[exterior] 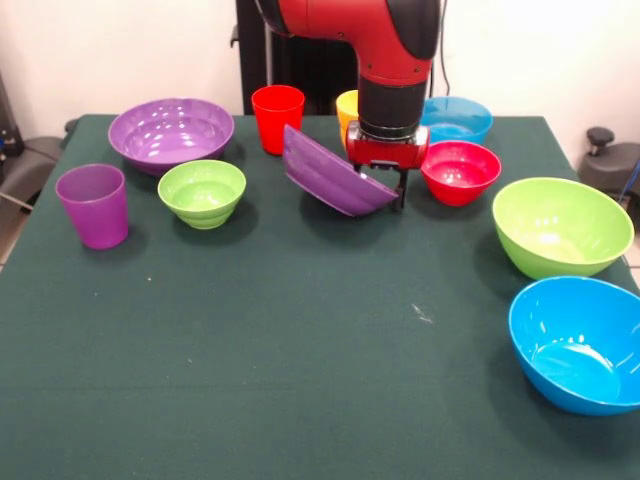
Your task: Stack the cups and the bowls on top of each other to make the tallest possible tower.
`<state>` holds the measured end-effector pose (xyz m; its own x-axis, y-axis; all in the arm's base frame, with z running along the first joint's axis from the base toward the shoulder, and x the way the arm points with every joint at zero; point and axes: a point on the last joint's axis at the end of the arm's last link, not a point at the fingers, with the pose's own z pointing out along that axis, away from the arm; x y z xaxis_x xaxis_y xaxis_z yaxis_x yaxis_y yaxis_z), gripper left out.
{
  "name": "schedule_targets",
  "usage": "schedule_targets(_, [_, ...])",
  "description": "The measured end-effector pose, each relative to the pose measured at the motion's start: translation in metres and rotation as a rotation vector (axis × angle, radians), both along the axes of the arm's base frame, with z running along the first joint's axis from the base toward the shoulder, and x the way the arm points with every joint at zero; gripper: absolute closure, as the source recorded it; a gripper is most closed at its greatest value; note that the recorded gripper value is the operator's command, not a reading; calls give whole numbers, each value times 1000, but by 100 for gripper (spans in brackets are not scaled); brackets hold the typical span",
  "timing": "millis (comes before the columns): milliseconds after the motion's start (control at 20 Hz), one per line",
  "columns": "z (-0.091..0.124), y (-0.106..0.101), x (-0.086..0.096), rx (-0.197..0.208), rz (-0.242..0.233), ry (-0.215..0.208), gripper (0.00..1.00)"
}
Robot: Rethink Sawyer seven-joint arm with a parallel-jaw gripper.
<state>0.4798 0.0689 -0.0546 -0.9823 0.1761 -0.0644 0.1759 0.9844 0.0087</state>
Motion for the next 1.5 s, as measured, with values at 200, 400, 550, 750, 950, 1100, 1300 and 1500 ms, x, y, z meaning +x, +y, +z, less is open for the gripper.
schedule_targets(200, [-1,1,0,-3,11,-1,0])
schedule_targets(400, [-1,1,0,-3,18,-2,0])
schedule_targets(550, [-1,1,0,-3,21,-3,0])
schedule_targets(750, [-1,1,0,-3,21,-5,0])
schedule_targets(950, [-1,0,1,-3,20,-6,0])
schedule_targets(1100, [1,0,4,5,13,-12,0])
schedule_targets(1300, [6,-5,16,28,-11,-34,0])
schedule_targets(1500, [15,-12,30,47,-35,-64,0])
